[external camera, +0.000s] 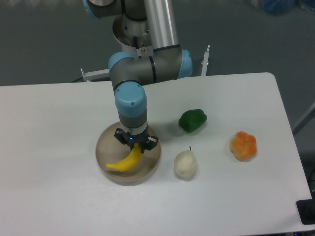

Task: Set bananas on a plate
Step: 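Open the gripper to release the banana on the plate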

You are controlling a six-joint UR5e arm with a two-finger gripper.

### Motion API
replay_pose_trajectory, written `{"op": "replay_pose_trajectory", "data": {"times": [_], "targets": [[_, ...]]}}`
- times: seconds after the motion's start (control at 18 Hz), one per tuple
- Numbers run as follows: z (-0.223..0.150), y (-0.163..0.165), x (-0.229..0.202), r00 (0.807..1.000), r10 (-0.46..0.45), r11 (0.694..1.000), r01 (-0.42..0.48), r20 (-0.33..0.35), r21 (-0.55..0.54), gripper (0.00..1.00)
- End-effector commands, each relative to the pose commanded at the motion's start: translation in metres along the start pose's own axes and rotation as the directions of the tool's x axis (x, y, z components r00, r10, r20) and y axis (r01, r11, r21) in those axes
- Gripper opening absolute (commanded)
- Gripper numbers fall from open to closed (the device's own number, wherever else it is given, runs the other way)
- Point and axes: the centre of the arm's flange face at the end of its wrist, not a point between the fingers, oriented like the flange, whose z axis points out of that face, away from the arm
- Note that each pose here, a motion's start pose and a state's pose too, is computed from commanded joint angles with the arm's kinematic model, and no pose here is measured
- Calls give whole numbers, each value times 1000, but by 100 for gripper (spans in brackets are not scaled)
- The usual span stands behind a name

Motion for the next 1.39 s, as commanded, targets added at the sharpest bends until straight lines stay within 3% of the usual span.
{"op": "replay_pose_trajectory", "data": {"times": [1.22,1.39], "targets": [[16,-1,0,1000,14,1000,-14,-4,-24,43],[7,-4,-3,1000,15,1000,-15,4,-9,86]]}}
